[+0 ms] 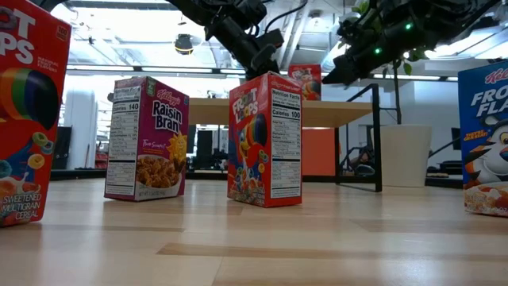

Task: Stack cereal on shelf
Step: Put the top left red cereal box on the shelf, then put the top red center cereal box on the shelf aligned with the other red cereal box

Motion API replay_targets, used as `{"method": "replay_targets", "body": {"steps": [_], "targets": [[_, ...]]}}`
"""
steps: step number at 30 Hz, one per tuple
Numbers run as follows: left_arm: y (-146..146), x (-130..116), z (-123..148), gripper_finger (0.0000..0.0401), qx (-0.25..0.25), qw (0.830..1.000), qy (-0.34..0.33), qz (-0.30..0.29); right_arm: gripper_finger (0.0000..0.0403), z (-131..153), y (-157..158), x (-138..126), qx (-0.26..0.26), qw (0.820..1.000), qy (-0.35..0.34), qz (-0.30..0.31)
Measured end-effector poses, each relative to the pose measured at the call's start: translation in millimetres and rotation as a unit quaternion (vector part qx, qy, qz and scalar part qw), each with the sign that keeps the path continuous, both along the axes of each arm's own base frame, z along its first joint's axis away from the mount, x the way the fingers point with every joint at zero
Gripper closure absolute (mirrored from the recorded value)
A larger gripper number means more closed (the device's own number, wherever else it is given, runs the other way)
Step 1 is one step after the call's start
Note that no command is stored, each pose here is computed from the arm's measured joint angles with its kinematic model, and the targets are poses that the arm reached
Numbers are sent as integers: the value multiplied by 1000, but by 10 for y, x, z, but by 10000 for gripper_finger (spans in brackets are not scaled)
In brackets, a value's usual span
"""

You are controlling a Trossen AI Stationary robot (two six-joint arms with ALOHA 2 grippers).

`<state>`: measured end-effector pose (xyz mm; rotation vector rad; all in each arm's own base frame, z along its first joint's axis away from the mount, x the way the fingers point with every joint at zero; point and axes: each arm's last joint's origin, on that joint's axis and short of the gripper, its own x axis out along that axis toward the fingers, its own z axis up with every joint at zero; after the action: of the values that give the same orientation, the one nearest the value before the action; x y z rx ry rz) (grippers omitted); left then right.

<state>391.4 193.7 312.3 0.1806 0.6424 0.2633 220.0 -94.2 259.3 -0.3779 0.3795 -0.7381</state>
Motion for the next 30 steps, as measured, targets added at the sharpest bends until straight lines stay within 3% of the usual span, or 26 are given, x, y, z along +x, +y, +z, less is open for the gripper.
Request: {"method": "replay_targets", "body": {"steps": [5, 8, 11, 14, 17, 19, 22, 30], "targets": [[-12, -53, 3, 401, -1, 999, 34, 17, 345, 148, 149, -139, -29, 997, -8, -74], [-63, -153, 126, 390, -2, 998, 58, 6, 326, 252, 288, -257, -38, 996, -19, -83], [-205, -295, 278, 357, -23, 996, 83, -38, 301, 353, 466, -376, -24, 997, -51, -45], [-444, -474, 446, 306, -77, 987, 95, -107, 268, 419, 651, -510, -10, 998, -67, 2], [-765, -655, 628, 248, -152, 965, 89, -192, 228, 435, 824, -645, 4, 996, -64, 56], [-1017, -720, 692, 214, -175, 950, 100, -238, 202, 430, 914, -721, 18, 994, -62, 89], [-1429, -748, 734, 176, -157, 939, 134, -276, 168, 407, 1011, -798, 44, 990, -60, 121], [-2361, -572, 601, 145, 10, 907, 182, -381, 143, 299, 1131, -815, 91, 984, -36, 146]]}}
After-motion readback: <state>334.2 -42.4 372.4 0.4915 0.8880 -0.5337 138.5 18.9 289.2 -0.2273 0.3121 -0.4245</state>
